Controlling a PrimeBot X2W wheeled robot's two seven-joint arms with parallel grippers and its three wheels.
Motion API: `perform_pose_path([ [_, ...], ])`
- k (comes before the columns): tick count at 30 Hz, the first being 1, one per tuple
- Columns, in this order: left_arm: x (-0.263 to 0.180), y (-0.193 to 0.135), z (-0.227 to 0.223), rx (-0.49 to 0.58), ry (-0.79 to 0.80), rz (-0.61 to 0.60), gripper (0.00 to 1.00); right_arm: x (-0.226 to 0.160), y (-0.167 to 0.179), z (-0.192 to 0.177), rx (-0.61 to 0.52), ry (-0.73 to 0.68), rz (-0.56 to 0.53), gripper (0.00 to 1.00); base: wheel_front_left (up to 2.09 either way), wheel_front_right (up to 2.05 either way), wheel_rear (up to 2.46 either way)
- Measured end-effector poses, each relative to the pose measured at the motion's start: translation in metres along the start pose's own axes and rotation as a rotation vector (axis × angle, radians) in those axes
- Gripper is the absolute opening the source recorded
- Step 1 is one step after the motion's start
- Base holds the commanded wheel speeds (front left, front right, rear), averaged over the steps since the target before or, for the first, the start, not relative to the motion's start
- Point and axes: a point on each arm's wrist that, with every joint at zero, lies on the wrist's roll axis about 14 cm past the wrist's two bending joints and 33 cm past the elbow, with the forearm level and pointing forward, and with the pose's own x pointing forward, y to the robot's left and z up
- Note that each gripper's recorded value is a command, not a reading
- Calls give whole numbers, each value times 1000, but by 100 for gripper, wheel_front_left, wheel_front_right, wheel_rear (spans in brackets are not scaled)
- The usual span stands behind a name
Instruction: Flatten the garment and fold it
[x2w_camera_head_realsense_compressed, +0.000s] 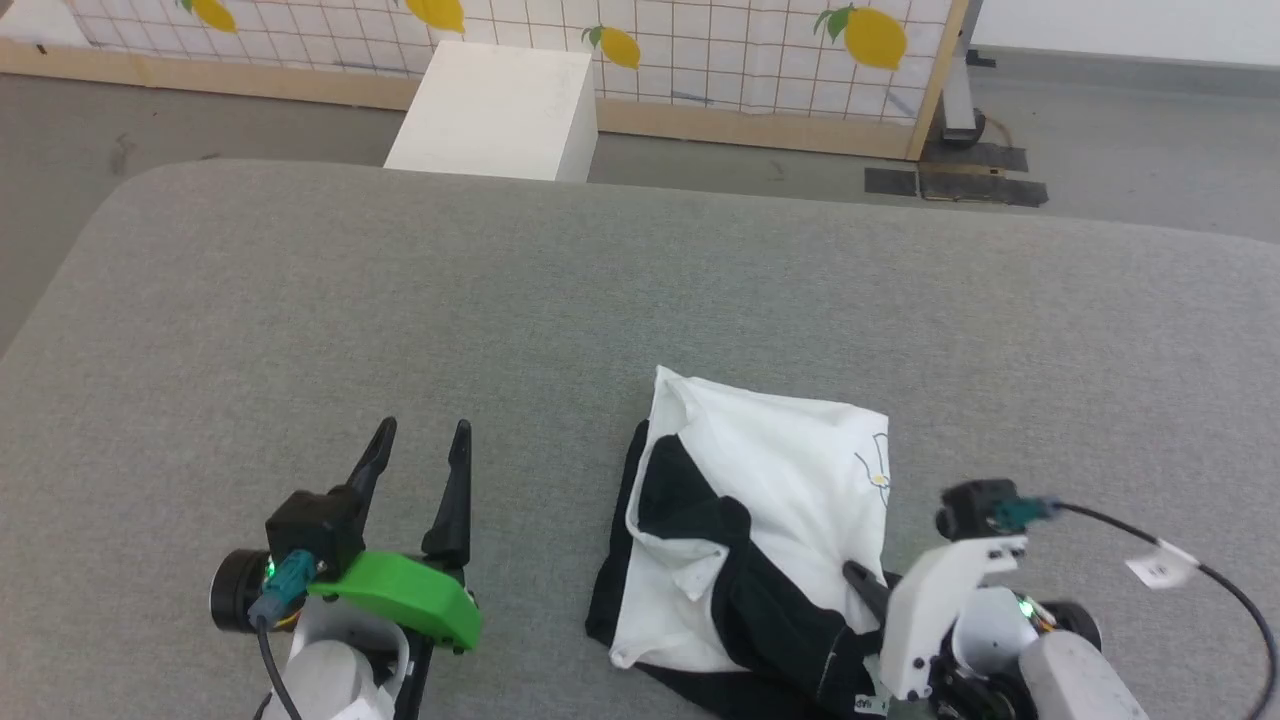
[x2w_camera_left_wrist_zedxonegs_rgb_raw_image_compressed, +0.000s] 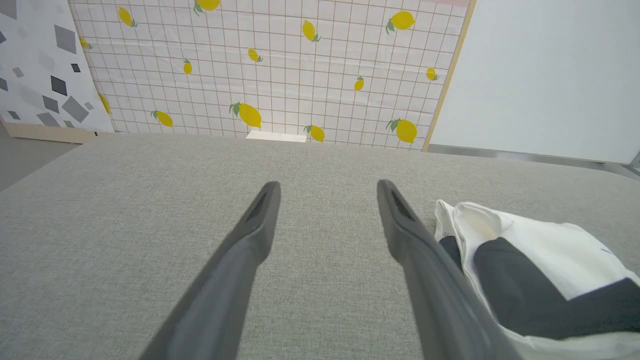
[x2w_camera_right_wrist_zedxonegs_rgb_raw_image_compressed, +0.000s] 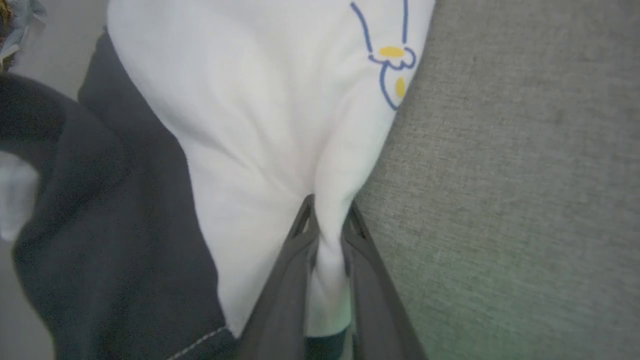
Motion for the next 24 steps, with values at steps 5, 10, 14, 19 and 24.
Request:
perform_pose_path([
  [5,1,-4,-2,-6,3,-10,100,-6,9,26,-292,1,-61,0,0,0,0],
  [10,8,-16,0,-15,-7,-41,100,-22,9,72,-680,-20,-174,0,0,0,0],
  [14,17,-26,0,-23,-11,-71,100,-46,-32,98,-825,5,-299,0,0,0,0],
  [19,29,-43,-6,-32,-1,-119,100,-77,-84,124,-852,22,-435,0,0,0,0],
  [24,51,-62,-7,-34,-12,-173,100,-106,-142,147,-827,49,-583,0,0,0,0],
])
